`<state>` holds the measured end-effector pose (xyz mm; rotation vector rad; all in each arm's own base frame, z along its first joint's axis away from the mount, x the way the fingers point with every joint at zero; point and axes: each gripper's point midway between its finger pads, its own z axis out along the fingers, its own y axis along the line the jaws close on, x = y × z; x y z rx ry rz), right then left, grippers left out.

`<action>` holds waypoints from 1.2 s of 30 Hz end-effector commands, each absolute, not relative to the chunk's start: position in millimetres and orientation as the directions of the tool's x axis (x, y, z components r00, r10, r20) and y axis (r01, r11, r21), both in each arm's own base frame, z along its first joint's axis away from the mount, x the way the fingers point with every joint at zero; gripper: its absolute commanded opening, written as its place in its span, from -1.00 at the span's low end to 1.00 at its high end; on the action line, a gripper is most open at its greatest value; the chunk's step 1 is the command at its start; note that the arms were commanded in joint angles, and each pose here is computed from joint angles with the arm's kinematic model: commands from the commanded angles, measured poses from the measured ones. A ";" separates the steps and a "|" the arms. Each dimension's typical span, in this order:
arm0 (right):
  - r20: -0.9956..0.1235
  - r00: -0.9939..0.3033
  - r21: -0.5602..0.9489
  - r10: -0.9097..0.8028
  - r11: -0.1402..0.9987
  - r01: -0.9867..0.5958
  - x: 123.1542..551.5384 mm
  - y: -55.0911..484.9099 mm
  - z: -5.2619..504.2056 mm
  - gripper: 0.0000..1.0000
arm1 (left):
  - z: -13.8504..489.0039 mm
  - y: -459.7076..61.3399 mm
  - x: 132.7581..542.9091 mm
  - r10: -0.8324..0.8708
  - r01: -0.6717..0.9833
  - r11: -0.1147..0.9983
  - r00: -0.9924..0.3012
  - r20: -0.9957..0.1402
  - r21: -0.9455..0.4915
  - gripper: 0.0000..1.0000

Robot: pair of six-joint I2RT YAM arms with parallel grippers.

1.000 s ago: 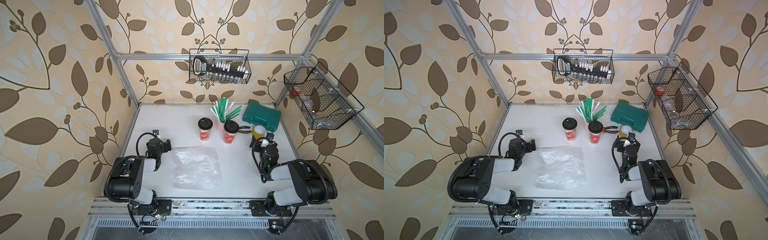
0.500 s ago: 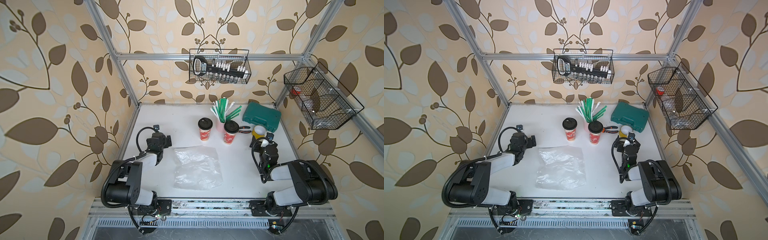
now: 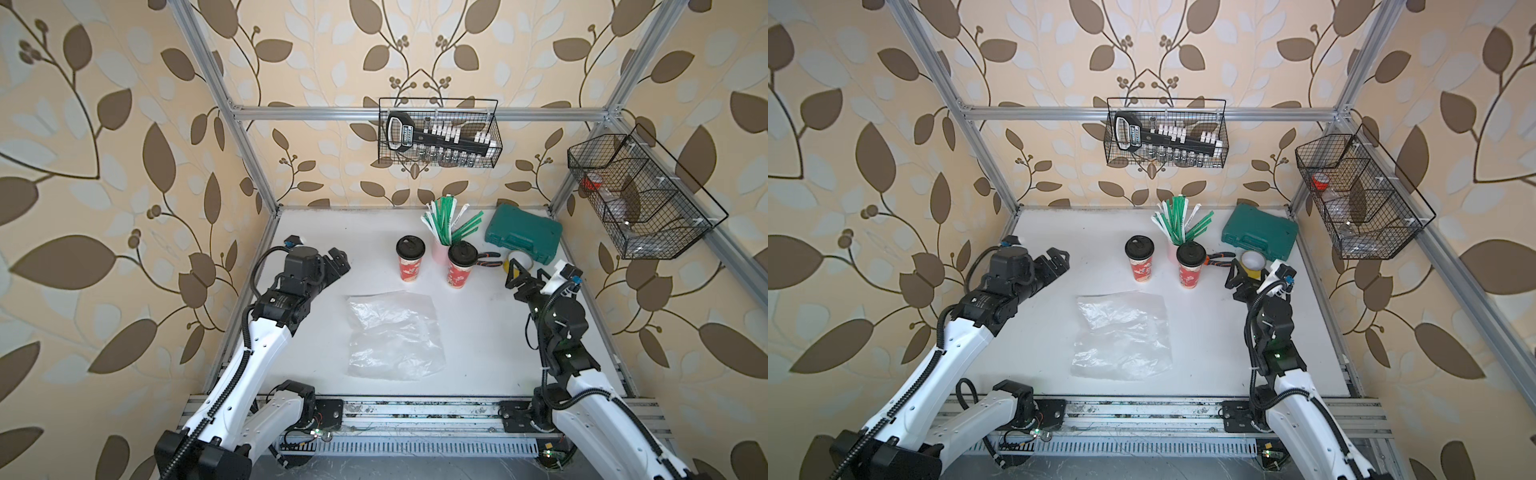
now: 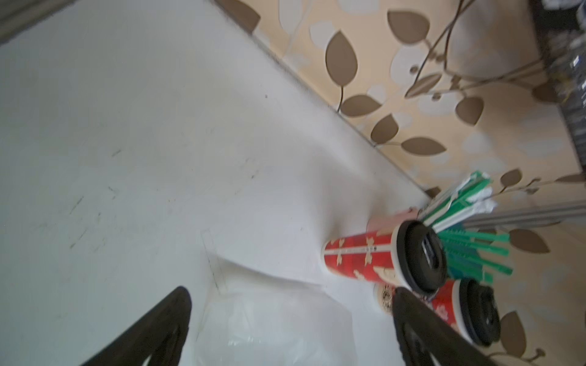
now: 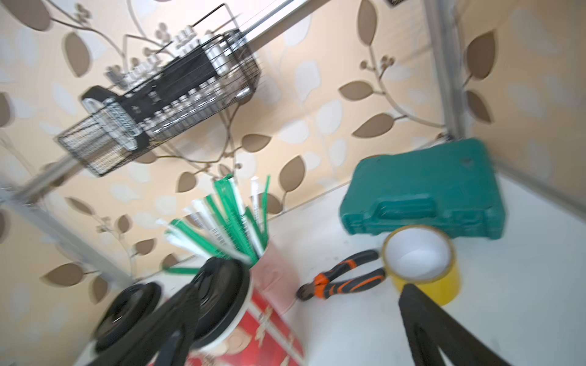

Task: Pack milk tea into plastic carrier bags
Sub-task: Adjust the plastic carrier bag at the center of the board.

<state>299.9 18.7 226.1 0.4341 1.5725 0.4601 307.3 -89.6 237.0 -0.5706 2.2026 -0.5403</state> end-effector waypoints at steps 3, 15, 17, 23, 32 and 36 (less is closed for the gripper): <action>-0.679 -0.402 0.673 0.614 0.739 -0.008 283.9 55.1 164.3 0.99 | 218.4 -161.4 253.1 -0.309 -0.109 0.919 -0.796 -0.520 -0.379 0.98; -0.634 -0.586 0.511 0.504 0.842 0.171 287.7 41.7 131.4 0.96 | 147.3 -301.9 224.7 -0.063 0.035 0.962 -0.936 -0.346 -0.270 0.07; -0.640 -0.579 0.510 0.505 0.843 0.172 287.0 40.8 129.7 0.94 | 133.9 -316.3 225.5 -0.036 0.046 0.969 -0.945 -0.324 -0.241 0.07; -0.630 -0.588 0.513 0.507 0.840 0.176 285.7 41.1 122.2 0.91 | 98.8 -343.2 237.4 0.007 0.058 0.984 -0.957 -0.290 -0.167 0.12; -0.632 -0.587 0.512 0.506 0.841 0.175 284.1 37.4 119.9 0.91 | 59.2 -353.1 249.6 0.011 0.031 0.997 -0.966 -0.260 -0.075 0.39; -0.630 -0.584 0.516 0.512 0.838 0.177 283.5 35.4 120.1 0.91 | 46.0 -352.9 249.5 0.016 0.029 0.998 -0.970 -0.244 -0.049 0.28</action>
